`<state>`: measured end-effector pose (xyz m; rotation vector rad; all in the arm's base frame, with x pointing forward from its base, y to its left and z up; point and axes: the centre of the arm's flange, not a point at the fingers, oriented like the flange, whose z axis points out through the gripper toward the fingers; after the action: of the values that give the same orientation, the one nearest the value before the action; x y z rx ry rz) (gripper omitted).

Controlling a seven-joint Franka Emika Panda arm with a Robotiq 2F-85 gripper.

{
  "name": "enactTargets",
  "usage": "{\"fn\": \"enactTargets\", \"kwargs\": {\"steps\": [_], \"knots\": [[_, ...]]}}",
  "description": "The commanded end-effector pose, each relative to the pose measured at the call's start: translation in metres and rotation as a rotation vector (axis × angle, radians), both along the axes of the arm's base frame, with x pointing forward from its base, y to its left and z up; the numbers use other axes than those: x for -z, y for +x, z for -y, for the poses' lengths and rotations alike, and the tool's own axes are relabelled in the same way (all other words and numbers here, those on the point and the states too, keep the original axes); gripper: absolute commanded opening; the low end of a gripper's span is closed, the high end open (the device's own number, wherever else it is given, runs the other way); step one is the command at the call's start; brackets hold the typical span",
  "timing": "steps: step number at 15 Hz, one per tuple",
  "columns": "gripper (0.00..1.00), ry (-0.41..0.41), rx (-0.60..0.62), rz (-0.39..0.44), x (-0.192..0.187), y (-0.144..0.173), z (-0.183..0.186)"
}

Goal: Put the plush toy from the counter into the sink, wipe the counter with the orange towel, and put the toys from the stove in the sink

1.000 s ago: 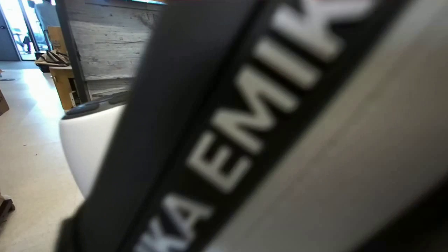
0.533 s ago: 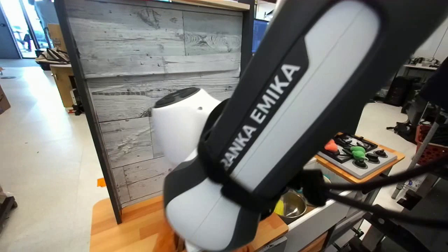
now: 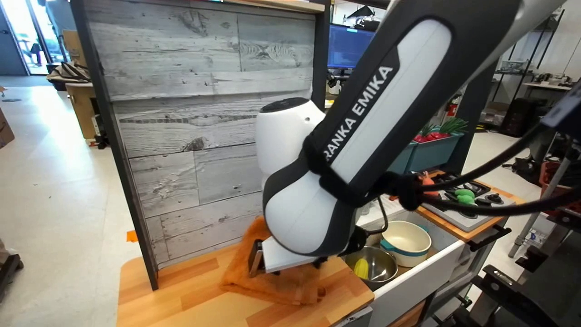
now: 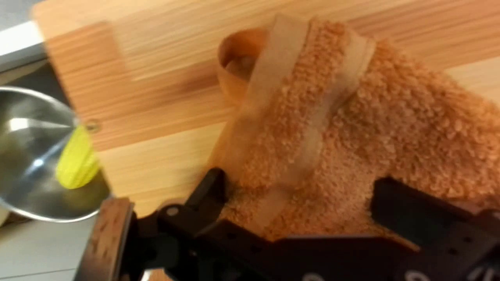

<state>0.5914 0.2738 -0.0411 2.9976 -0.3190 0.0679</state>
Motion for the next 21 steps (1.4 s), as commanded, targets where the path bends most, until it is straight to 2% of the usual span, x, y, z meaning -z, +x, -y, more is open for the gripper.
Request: {"fn": "enactTargets", "kwargs": {"steps": [1,4,6,8,10,14,16,18,21], "knots": [[1.0,0.174,-0.094,0.022,0.023,-0.01,-0.092],[1.0,0.297,-0.162,-0.02,0.025,-0.03,-0.151],[1.0,0.324,-0.173,-0.055,0.023,-0.039,-0.156],[1.0,0.267,-0.151,-0.079,0.022,-0.042,-0.131],[1.0,0.164,-0.097,-0.081,0.009,-0.037,-0.089],[1.0,-0.004,0.047,-0.004,-0.023,-0.014,0.007],[1.0,-0.05,0.067,-0.012,-0.02,-0.004,0.027],[1.0,-0.049,0.014,-0.061,-0.005,-0.009,0.014],[1.0,0.018,-0.15,-0.114,0.021,-0.036,-0.049]]}}
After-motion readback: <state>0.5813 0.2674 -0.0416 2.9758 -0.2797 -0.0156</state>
